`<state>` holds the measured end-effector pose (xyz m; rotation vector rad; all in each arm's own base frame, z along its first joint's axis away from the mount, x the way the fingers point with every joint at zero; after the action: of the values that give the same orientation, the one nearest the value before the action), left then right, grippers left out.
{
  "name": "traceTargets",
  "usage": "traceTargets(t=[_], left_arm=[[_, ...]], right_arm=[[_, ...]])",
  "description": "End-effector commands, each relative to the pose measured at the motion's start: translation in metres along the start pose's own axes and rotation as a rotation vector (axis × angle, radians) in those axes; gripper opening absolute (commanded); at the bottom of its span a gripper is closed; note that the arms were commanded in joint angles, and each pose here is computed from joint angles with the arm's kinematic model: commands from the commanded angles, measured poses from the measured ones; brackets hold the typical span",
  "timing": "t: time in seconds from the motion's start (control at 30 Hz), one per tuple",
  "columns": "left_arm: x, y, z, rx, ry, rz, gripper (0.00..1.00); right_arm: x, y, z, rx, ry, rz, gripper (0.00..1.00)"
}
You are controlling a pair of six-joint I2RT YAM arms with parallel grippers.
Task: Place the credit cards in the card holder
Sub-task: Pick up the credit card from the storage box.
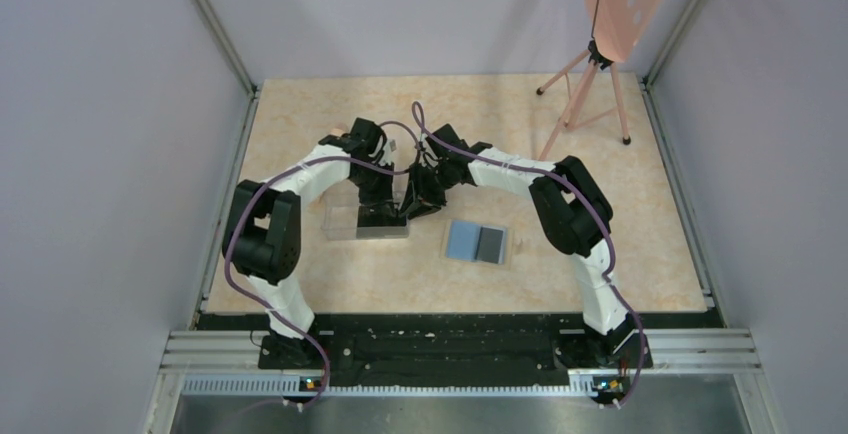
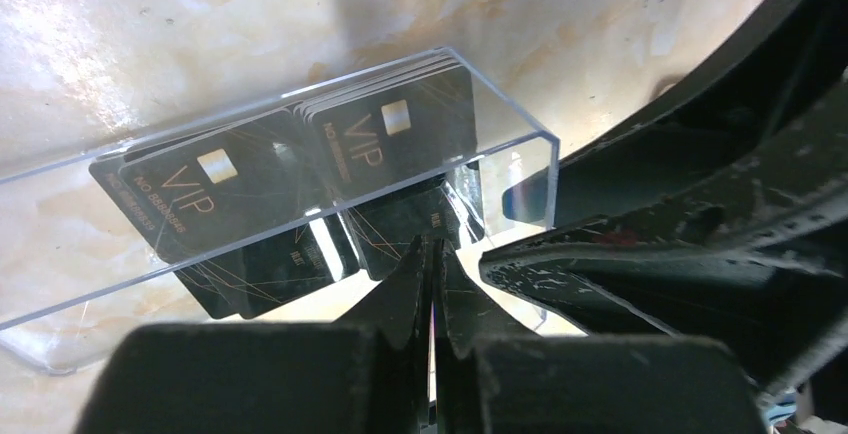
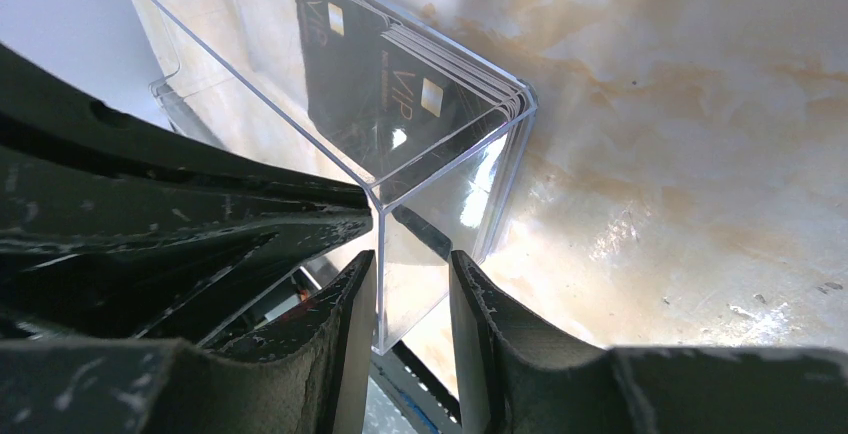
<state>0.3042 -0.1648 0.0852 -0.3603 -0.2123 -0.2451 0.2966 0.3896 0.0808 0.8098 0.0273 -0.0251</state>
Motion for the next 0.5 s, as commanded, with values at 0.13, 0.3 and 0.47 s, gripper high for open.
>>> traceTargets(t=[0.13,0.3,0.47], left_arm=[[0.012,0.003,0.015,0.050,-0.049,0.002,0.27],[-0.001,0.021,0.001,0.124,0.012,0.022,0.33],[-0.010,0.024,-0.015,0.112,0.066,0.033,0.30]], right_arm=[[-0.002,0.018,0.014,0.040,-0.021,0.047,0.33],[-0.003,0.017,0.014,0.037,-0.018,0.044,0.34],[-0.003,0.017,0.014,0.040,-0.018,0.044,0.34]])
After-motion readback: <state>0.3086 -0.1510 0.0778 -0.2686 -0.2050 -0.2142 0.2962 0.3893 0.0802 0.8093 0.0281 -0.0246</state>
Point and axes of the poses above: each gripper's point midway between its finger pads, its own z axis back along the fingers, its own y axis along the line the jaws close on, x = y × z, the point moved 3 cm from there along z, back along the fingers, and after that the axes turned 10 degrees about -z, right-handed, at the moved point
